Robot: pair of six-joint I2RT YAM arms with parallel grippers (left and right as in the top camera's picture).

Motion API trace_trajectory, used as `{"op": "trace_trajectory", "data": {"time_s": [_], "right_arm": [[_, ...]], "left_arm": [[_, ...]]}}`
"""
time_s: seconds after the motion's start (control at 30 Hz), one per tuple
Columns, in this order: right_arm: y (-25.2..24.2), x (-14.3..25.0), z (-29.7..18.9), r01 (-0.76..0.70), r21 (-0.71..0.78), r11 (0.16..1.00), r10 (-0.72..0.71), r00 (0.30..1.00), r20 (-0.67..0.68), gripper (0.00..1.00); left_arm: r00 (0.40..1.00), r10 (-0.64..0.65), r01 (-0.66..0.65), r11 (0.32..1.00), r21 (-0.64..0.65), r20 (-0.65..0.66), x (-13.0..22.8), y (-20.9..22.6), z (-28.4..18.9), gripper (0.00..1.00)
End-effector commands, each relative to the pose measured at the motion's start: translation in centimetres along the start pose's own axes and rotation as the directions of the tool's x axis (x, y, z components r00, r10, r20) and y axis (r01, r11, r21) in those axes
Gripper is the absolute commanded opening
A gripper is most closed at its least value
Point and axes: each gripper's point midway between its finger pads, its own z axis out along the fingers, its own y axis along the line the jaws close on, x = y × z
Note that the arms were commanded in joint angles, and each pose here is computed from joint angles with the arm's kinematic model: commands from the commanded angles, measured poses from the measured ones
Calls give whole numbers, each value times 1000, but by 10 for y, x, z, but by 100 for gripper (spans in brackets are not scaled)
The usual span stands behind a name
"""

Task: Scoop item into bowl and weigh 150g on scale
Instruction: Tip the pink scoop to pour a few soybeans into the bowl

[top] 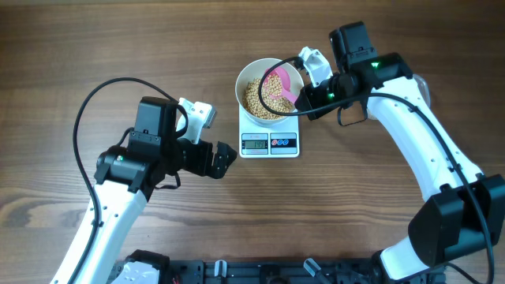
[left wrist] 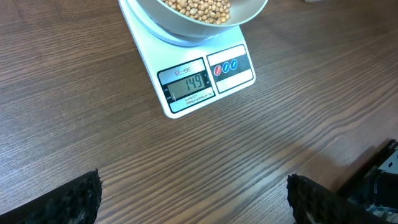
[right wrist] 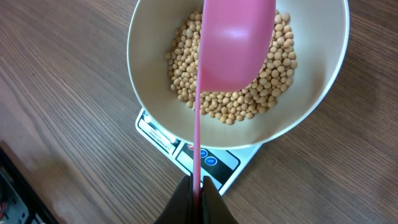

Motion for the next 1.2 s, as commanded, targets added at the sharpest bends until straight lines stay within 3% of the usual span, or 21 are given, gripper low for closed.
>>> {"op": "trace_trajectory", "data": {"time_s": [0.0,0.23,0.37,0.87,1.17], "right_arm": [[11,-10,-15,-6,-26,1000,8,999,53,4],[11,-15,-31,-86,-172,981,104,989,102,4],[-2,-14,-37,-117,-171,978,137,984,112,4],[9,-6,-20,43,-57,997,-40,998,52,4],[11,-11,-23,55,-48,997,-52,996,72,4]], "left_arm": [[1000,17,-17,1000,-5,-2,0,2,1,100],[1000,17,-17,1000,-5,-2,0,2,1,100],[1000,17,-17,1000,-5,-2,0,2,1,100],[1000,17,-17,1000,-5,-2,0,2,1,100],[1000,17,-17,1000,-5,-2,0,2,1,100]]}}
